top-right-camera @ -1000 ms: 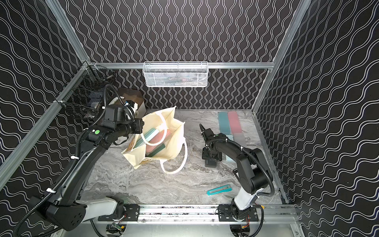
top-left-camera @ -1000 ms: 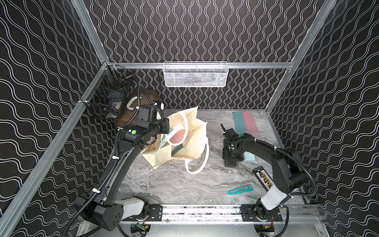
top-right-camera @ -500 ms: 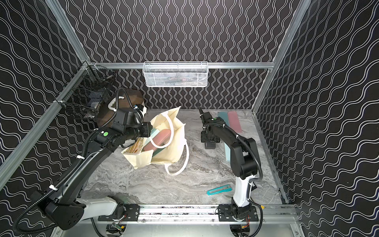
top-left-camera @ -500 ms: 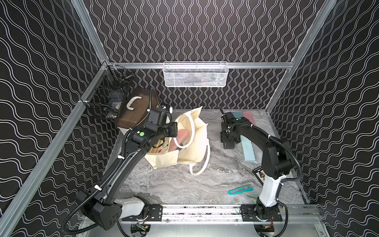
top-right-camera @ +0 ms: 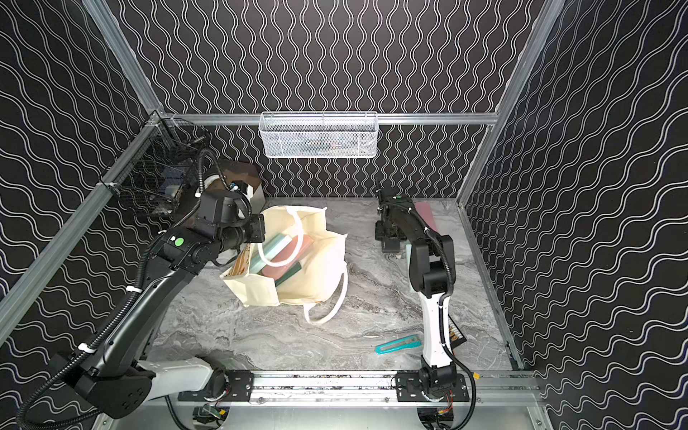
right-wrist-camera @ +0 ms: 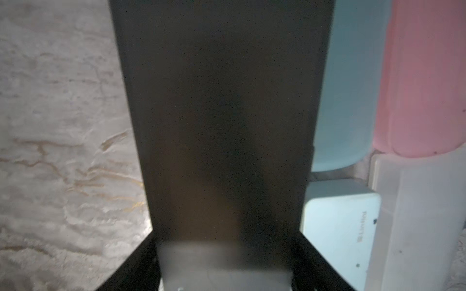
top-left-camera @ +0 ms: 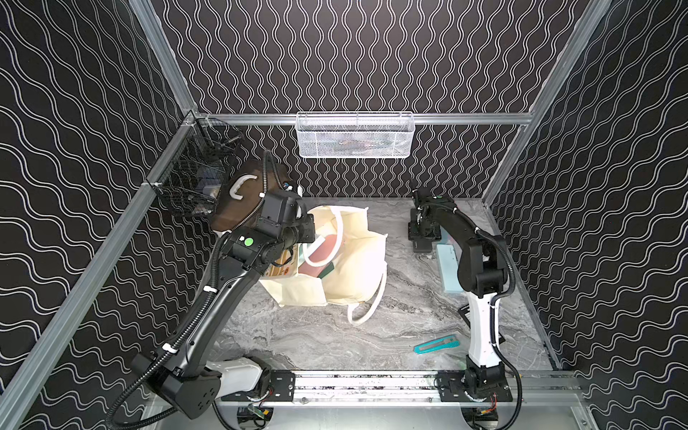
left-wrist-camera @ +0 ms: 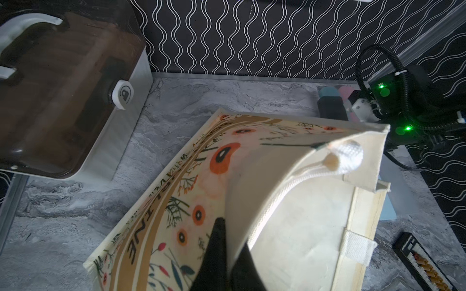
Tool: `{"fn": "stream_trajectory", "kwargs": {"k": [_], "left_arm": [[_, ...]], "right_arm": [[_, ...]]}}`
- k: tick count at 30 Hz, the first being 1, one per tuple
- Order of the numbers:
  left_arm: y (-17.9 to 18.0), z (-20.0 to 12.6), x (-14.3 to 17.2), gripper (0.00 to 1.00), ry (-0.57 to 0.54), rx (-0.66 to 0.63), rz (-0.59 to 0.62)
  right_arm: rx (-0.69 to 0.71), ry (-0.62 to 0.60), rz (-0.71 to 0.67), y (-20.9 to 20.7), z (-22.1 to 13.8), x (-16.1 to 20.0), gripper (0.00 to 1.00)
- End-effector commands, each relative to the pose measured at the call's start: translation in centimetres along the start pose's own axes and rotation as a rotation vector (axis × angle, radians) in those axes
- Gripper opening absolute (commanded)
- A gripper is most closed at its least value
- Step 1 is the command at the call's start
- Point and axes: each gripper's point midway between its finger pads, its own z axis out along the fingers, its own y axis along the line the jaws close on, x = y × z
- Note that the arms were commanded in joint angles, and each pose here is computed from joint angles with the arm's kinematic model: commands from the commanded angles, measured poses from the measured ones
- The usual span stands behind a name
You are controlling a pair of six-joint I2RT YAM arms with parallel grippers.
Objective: Take out the pencil case from the canvas bag
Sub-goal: Place the pencil case at the center of the board.
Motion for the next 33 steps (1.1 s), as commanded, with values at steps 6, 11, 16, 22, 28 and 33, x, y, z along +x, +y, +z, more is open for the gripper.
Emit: {"fn": "stream_trajectory", "kwargs": {"k": [6, 11, 16, 22, 28, 33], "left_arm": [[0.1, 0.4, -1.2, 0.00, -0.037, -0.020, 0.003], [0.3, 0.6, -1.0, 0.00, -0.030, -0.036, 0.013], [0.7, 0.3, -1.1, 0.00, -0.034, -0.055, 0.015], [0.7, 0.3, -1.1, 0.00, -0.032, -0.057, 0.017], [0.8, 0.1, -1.1, 0.00, -0.034, -0.060, 0.019], [0.8, 0.1, -1.0, 0.00, -0.030, -0.057, 0.020]], "right_arm": [[0.000, -0.020, -0.038, 0.0, 1.1, -2.3, 0.56], [0.033, -0.043, -0.053, -0.3, 1.9, -3.4, 0.56], [0.029, -0.031, -0.053, -0.2, 3.1, -3.6, 0.56], [0.013, -0.029, -0.055, 0.2, 3.7, -3.9, 0.63], [0.000, -0.041, -0.050, 0.4, 3.4, -4.2, 0.72], [-0.011, -0.049, -0.046, 0.5, 2.8, -4.3, 0.80]]}}
